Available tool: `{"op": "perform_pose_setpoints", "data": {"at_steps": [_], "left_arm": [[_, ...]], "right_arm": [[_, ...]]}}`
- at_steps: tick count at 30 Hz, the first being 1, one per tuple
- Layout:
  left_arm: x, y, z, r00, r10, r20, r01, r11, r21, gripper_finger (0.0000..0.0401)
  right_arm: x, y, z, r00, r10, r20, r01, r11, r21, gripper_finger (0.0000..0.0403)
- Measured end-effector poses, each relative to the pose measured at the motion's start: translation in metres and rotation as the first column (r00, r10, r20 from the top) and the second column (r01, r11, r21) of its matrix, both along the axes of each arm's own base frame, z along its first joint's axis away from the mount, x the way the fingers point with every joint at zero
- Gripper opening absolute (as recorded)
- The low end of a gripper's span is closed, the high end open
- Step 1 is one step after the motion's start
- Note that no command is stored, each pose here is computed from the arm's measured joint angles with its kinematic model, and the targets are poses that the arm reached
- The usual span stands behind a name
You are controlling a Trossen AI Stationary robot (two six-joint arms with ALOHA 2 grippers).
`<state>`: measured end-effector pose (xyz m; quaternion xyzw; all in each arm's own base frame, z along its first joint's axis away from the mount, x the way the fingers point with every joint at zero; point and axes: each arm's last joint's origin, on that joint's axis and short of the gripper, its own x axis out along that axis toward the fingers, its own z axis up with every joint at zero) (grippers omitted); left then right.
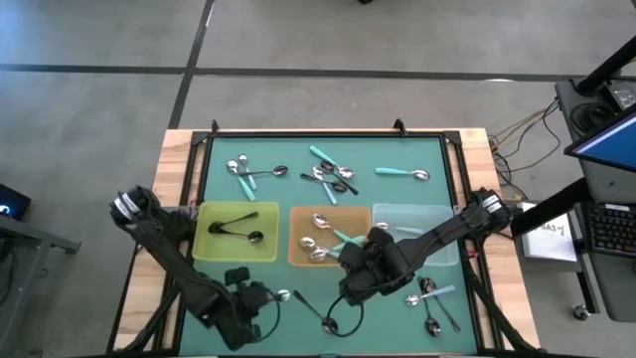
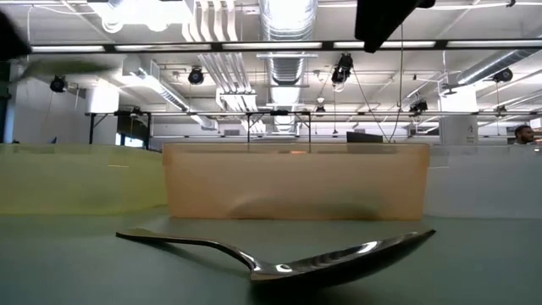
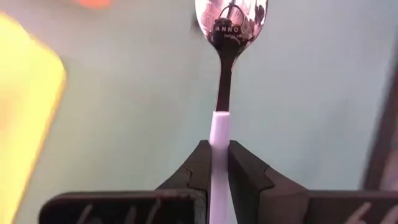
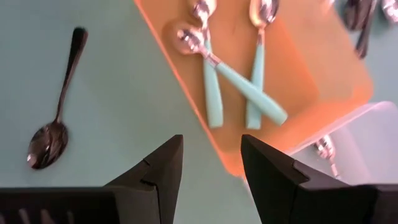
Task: Sort silverware by color (type)
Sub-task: Put the blue spoon into the white bin
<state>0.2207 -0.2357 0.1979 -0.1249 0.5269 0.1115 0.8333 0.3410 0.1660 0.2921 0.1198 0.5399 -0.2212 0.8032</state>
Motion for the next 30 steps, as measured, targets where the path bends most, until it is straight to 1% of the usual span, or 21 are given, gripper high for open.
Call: {"op": "perform_pose_setpoints", "data": {"at_steps": [2,5,7,9,13,15,19,23,26,30], "left_arm": [[0.004,0.003,0.017,0.993,0.05,0.105,-0.052,0.998,0.016,0.0015],[0.008,0.007,0.044,0.953,0.119,0.28,-0.132,0.991,0.028,0.0014],[0.009,0.012,0.054,0.926,0.16,0.343,-0.181,0.983,0.028,0.0014],[0.009,0.017,0.063,0.892,0.219,0.396,-0.241,0.97,0.008,0.0014],[0.008,0.031,0.078,0.793,0.323,0.517,-0.364,0.931,-0.023,0.0014],[0.007,0.037,0.083,0.741,0.367,0.563,-0.414,0.909,-0.047,0.0014],[0.004,0.048,0.098,0.621,0.431,0.655,-0.489,0.866,-0.106,0.0014],[0.002,0.057,0.115,0.548,0.463,0.697,-0.52,0.841,-0.149,0.0014],[0.002,0.062,0.128,0.521,0.478,0.707,-0.525,0.833,-0.177,0.0014],[0.007,0.064,0.14,0.517,0.473,0.714,-0.526,0.833,-0.171,0.0014]], "right_arm": [[0.001,-0.002,0.001,0.999,-0.011,0.031,0.012,0.999,-0.037,0.0155],[0.007,-0.003,0.003,0.994,-0.029,0.104,0.037,0.997,-0.071,0.0155],[0.014,-0.003,0.005,0.982,-0.046,0.184,0.059,0.996,-0.066,0.0155],[0.024,-0.002,0.009,0.959,-0.043,0.281,0.059,0.997,-0.048,0.0155],[0.043,0.001,0.022,0.886,0.014,0.463,-0.003,1.0,-0.025,0.0155],[0.051,0.0,0.029,0.843,0.018,0.537,-0.016,1.0,-0.008,0.0155],[0.061,-0.005,0.038,0.779,0.0,0.627,-0.014,1.0,0.018,0.0155],[0.067,-0.008,0.043,0.74,-0.021,0.672,-0.009,0.999,0.041,0.0155],[0.069,-0.009,0.046,0.718,-0.023,0.696,-0.014,0.999,0.048,0.0155],[0.072,-0.011,0.049,0.688,-0.031,0.725,-0.015,0.998,0.057,0.0155]]}}
